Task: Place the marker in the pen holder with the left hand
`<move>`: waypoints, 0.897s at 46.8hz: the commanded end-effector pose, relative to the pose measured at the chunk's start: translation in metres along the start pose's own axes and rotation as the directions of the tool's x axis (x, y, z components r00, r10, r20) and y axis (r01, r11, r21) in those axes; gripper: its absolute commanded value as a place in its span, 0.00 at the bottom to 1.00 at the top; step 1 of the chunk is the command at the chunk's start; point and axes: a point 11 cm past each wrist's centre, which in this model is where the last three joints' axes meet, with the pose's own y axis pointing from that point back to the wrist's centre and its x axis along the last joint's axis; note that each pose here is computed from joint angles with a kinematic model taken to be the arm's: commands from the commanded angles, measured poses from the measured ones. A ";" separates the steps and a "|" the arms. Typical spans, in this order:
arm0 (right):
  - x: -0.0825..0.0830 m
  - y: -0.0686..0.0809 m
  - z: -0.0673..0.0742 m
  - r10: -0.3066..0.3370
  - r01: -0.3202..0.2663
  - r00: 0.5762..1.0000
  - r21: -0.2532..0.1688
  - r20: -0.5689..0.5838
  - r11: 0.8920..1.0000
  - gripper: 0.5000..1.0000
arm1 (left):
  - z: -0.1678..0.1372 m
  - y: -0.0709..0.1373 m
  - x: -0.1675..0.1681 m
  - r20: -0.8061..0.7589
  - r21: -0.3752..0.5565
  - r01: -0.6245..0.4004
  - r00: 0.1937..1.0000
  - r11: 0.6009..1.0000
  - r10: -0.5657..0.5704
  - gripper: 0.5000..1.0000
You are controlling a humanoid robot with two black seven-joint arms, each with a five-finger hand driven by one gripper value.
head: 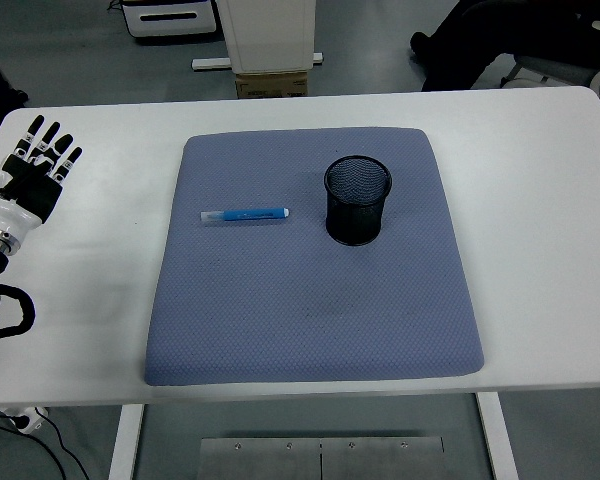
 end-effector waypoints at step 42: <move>0.000 0.000 0.000 0.000 0.000 1.000 0.000 0.000 1.000 1.00 | 0.004 0.000 0.003 -0.016 -0.024 -0.014 1.000 1.000 0.014 1.00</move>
